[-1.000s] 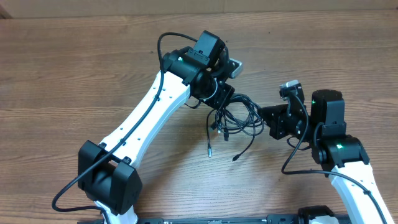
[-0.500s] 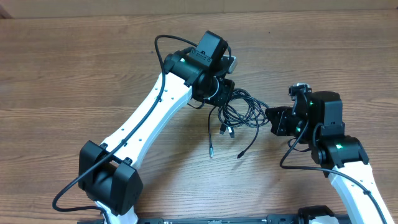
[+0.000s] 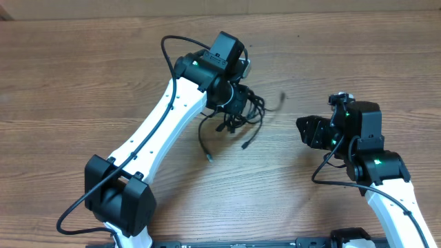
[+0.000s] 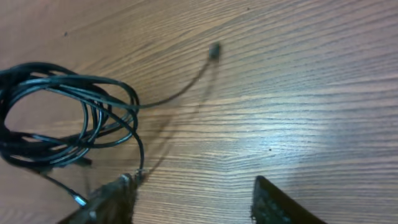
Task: Untangle cables
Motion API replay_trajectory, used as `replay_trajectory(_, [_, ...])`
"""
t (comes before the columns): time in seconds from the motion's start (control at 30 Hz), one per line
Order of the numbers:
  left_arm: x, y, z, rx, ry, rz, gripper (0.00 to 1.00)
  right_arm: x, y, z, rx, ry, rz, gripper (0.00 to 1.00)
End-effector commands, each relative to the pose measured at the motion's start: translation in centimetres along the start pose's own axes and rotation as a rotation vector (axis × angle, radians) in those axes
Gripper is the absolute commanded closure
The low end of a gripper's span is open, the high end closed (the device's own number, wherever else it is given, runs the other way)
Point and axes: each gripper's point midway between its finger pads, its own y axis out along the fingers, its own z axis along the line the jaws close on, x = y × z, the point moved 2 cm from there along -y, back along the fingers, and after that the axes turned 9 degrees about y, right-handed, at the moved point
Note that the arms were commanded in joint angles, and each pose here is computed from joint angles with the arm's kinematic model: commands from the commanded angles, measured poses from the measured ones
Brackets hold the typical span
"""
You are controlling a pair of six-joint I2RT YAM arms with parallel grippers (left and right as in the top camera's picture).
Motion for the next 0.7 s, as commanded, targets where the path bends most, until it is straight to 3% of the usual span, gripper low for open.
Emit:
replay_trajectory(0.0, [1.0, -2.2, -0.5, 0.005, 0.04, -0.066, 0.96, 0.8, -0.5, 0.9, 0.034, -0.009, -0.015, 0.38])
replay_trajectory(0.37, [1.0, -2.2, -0.7, -0.004, 0.046, -0.065, 0.96, -0.6, -0.8, 3.5, 0.207, -0.016, 0.077, 0.25])
replay_trajectory(0.57, [0.7, -2.7, -4.6, -0.261, 0.348, -0.09, 0.96, -1.5, -1.4, 5.2, 0.335, -0.198, 0.108, 0.25])
replay_trajectory(0.67, [0.4, -3.2, -6.1, -0.36, 0.433, -0.107, 0.96, -1.4, -1.4, 5.3, 0.341, -0.274, 0.09, 0.33])
